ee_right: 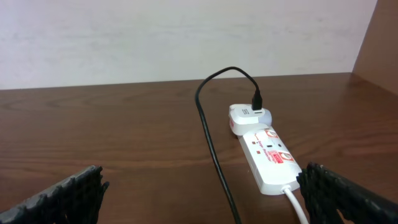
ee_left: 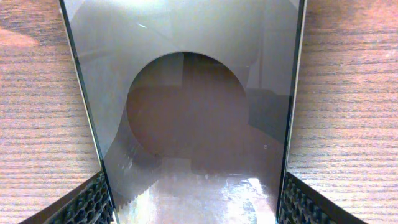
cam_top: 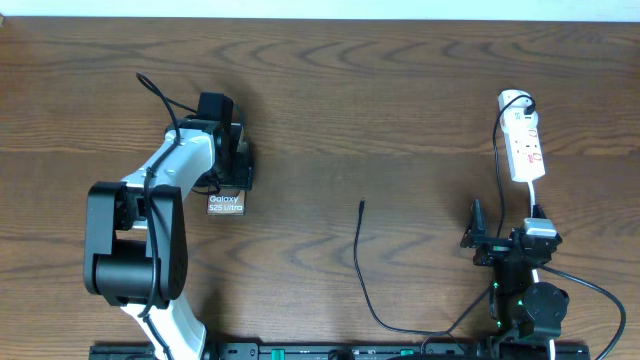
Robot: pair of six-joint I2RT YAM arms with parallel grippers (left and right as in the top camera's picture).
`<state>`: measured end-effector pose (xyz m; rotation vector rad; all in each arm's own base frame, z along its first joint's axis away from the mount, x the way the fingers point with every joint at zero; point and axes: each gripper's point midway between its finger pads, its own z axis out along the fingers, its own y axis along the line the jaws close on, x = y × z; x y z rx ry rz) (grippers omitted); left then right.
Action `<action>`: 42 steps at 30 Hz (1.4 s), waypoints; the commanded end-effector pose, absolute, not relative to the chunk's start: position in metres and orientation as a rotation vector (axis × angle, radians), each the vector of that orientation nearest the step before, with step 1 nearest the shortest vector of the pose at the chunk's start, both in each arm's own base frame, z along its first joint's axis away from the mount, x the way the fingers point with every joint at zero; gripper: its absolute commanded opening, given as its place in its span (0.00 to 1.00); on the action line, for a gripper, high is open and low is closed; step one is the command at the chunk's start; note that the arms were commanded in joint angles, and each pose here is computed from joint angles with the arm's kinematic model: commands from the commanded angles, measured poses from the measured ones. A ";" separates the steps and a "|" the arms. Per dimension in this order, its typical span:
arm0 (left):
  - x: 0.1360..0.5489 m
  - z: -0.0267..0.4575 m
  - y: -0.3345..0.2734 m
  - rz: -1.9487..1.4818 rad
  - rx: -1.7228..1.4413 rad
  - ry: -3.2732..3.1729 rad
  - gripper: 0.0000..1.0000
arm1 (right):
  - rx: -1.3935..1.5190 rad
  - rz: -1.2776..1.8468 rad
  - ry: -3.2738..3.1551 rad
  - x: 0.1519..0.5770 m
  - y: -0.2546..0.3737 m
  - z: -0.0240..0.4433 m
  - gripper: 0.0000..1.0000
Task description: Plug charger to phone and switch on socket
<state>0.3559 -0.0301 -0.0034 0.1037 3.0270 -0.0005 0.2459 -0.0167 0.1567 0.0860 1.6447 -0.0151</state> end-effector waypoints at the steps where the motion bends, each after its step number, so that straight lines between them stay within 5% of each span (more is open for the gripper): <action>1: 0.334 -0.024 -0.021 0.062 0.093 3.116 0.69 | 0.088 -0.030 1.645 0.245 -0.019 0.156 0.99; 17: 0.334 -0.024 -0.021 0.062 0.093 3.116 0.63 | 0.088 -0.030 1.645 0.246 -0.019 0.156 0.99; 28: 0.334 -0.024 -0.021 0.062 0.093 3.116 0.41 | 0.087 -0.030 1.645 0.246 -0.019 0.156 0.99; 39: 0.335 -0.024 -0.021 0.062 0.093 3.112 0.08 | 0.088 -0.030 1.645 0.246 -0.019 0.156 0.99; 42: 0.336 -0.024 -0.021 0.061 0.093 3.108 0.08 | 0.088 -0.030 1.645 0.246 -0.019 0.156 0.99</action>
